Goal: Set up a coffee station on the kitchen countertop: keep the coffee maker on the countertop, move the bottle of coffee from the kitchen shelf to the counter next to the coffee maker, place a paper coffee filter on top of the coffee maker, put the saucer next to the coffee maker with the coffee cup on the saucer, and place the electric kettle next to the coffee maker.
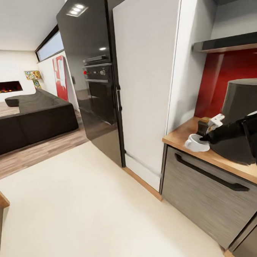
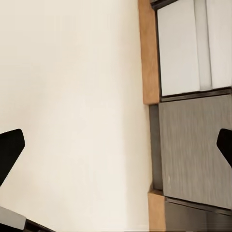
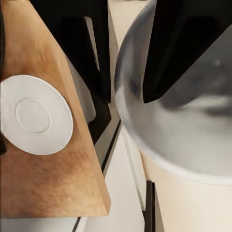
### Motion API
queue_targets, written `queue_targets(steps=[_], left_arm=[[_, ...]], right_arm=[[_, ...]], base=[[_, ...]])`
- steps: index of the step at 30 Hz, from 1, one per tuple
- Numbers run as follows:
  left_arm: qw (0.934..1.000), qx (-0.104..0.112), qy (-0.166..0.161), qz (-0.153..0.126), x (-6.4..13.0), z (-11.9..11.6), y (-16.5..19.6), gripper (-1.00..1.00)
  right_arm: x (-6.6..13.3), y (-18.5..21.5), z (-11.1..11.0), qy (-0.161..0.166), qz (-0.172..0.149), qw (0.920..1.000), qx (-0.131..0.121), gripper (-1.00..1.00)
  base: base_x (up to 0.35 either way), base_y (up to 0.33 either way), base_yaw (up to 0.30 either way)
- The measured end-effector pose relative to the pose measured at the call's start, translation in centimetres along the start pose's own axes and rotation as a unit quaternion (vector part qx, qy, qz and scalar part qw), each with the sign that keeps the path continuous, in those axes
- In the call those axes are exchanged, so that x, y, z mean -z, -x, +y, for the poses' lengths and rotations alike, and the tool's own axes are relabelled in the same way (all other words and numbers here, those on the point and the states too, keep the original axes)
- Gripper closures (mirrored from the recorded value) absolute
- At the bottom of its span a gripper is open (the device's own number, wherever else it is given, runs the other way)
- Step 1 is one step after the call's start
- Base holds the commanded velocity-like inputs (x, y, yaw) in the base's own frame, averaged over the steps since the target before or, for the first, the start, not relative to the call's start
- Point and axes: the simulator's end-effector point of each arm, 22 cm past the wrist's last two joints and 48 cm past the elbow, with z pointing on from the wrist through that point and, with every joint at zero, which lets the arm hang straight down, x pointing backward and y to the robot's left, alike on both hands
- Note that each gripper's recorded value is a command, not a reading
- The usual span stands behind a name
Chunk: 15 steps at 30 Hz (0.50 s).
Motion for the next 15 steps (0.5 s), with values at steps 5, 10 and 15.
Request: queue_targets(steps=[5,10,15], left_arm=[[1.0000,0.000,-0.001,-0.001,-0.01,-0.06,0.04,-1.00],[1.0000,-0.001,-0.002,-0.001,0.00,-0.07,0.02,-1.00],[1.0000,-0.001,-0.002,0.000,0.00,-0.07,0.01,-1.00]], right_arm=[[0.16,0.09,0.02,-0.001,-0.001,1.0000,0.000,1.00],[0.23,0.12,0.01,-0.001,-0.002,1.0000,0.000,1.00],[0.24,0.12,0.00,-0.001,-0.002,1.0000,0.000,1.00]], base=[[0.101,0.076,-0.216],[0.254,0.189,-0.040],[0.271,0.203,-0.006]])
